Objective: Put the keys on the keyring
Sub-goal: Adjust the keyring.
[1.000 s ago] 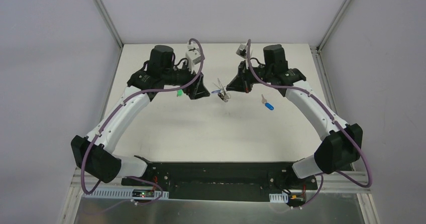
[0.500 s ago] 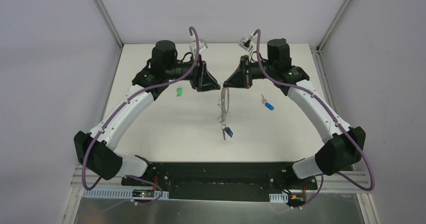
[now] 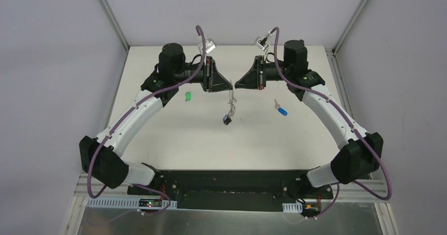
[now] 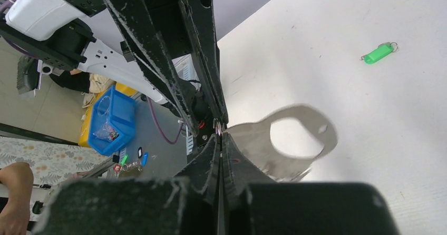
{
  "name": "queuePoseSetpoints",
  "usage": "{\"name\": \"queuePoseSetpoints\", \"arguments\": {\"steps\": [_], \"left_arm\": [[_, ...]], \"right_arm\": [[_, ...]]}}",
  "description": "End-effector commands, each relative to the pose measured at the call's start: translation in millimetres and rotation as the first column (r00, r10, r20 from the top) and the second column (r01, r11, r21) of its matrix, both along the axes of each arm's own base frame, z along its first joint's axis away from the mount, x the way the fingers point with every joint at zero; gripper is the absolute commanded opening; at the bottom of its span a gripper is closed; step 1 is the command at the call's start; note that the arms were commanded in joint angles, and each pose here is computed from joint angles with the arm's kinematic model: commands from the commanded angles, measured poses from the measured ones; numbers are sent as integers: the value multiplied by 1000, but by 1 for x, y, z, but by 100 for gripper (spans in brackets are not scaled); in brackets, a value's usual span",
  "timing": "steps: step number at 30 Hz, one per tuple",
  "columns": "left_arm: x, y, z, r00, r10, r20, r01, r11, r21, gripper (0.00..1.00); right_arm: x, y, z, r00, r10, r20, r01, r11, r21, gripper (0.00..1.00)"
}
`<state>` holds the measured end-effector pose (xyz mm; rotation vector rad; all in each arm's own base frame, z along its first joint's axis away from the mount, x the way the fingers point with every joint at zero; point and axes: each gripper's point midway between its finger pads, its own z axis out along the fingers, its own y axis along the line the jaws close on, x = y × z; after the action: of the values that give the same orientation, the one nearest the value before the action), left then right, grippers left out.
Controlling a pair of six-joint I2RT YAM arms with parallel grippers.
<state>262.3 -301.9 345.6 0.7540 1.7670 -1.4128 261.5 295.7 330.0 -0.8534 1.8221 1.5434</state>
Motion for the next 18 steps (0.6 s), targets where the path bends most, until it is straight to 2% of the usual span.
{"name": "queuePoseSetpoints", "arguments": {"steps": [1, 3, 11, 14, 18], "left_arm": [[-3, -5, 13, 999, -38, 17, 39, 998, -55, 20], [-2, -6, 11, 999, -37, 13, 38, 998, -54, 17], [3, -9, 9, 1000, -28, -8, 28, 998, -63, 19], [2, -8, 7, 1000, -29, -11, 29, 998, -61, 15], [0, -7, 5, 1000, -29, -11, 28, 998, -58, 2]], "right_arm": [[-8, -4, 26, 997, 23, 67, -27, 998, 58, 0], [-8, -4, 25, 998, 22, 63, -26, 998, 60, 0], [-6, -4, 26, 999, 21, 47, -25, 996, 81, 0], [-4, -4, 25, 999, 18, 43, -21, 996, 83, 0], [-3, -5, 24, 999, 14, 42, -17, 996, 84, 0]]}}
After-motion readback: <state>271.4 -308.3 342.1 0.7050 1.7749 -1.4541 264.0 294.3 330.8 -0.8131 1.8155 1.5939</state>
